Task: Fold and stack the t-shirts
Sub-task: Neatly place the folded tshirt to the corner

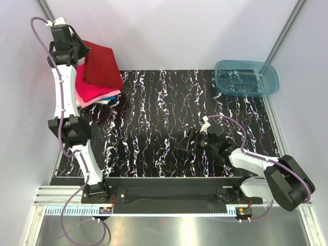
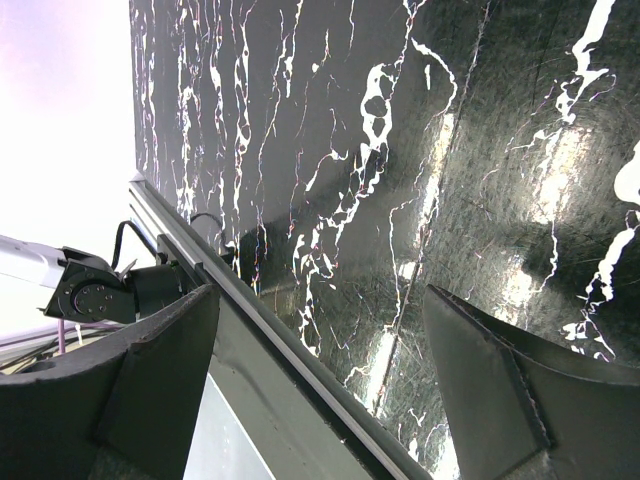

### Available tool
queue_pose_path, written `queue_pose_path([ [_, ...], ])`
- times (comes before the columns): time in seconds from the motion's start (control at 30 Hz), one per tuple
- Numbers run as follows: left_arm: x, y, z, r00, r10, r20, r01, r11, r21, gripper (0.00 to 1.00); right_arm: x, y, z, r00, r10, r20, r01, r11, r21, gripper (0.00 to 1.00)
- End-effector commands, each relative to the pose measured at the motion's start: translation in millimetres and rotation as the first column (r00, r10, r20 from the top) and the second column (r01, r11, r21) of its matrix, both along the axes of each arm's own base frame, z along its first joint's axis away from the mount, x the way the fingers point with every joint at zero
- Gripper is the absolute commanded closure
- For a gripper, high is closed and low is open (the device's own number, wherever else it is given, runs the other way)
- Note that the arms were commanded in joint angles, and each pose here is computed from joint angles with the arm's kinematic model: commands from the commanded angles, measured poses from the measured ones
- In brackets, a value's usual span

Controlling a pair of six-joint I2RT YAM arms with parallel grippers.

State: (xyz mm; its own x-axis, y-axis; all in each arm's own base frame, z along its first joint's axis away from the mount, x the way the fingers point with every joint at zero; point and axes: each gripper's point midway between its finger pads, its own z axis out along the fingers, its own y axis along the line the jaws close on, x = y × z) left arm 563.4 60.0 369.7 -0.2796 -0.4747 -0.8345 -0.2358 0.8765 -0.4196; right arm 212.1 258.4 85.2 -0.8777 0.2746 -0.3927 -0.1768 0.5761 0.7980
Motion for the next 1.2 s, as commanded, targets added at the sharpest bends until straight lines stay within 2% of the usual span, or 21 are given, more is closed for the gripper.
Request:
queue_pose_path([
  [0.0,-7.9,12.2,50.7,0.989,0.02,0.146,-0.023,1.0,0.02,1.0,8.0,5.1,13.5,0.999,-0.002,0.047,0.0,0.999,0.036,0.11],
  [0.1,-9.1,23.6,41.5,0.992,0.046,0.119,-0.049,0.999,0.02,1.0,8.0,5.4,12.4,0.999,-0.001,0.041,0.0,0.999,0.035,0.11],
  [0.3,-16.4,61.2,16.6,0.981,0.191,0.043,-0.193,0.98,0.043,1.0,8.0,5.1,13.6,0.999,-0.002,0.045,0.001,0.999,0.037,0.11],
  [0.5,-15.4,87.7,-0.8,0.966,0.259,-0.002,-0.257,0.958,0.125,1.0,8.1,6.0,12.8,0.999,0.002,0.04,-0.003,0.999,0.036,0.1],
  [0.7,-15.6,117.9,-39.6,0.924,0.37,-0.094,-0.351,0.921,0.166,1.0,8.0,5.9,12.5,0.999,0.002,0.039,-0.003,0.999,0.035,0.11],
  [1.03,-13.8,155.1,-138.8,0.848,0.44,-0.296,-0.383,0.894,0.232,0.97,8.9,5.2,11.5,0.999,0.0,0.034,-0.002,0.999,0.036,0.11],
  [1.13,-12.4,161.1,-154.0,0.835,0.449,-0.319,-0.384,0.889,0.248,0.94,9.0,5.4,10.2,1.0,0.004,0.03,-0.005,0.999,0.035,0.11],
  [1.17,-12.7,164.8,-154.3,0.832,0.454,-0.318,-0.389,0.887,0.248,0.89,9.2,5.9,10.7,1.0,0.004,0.03,-0.005,0.999,0.037,0.1],
])
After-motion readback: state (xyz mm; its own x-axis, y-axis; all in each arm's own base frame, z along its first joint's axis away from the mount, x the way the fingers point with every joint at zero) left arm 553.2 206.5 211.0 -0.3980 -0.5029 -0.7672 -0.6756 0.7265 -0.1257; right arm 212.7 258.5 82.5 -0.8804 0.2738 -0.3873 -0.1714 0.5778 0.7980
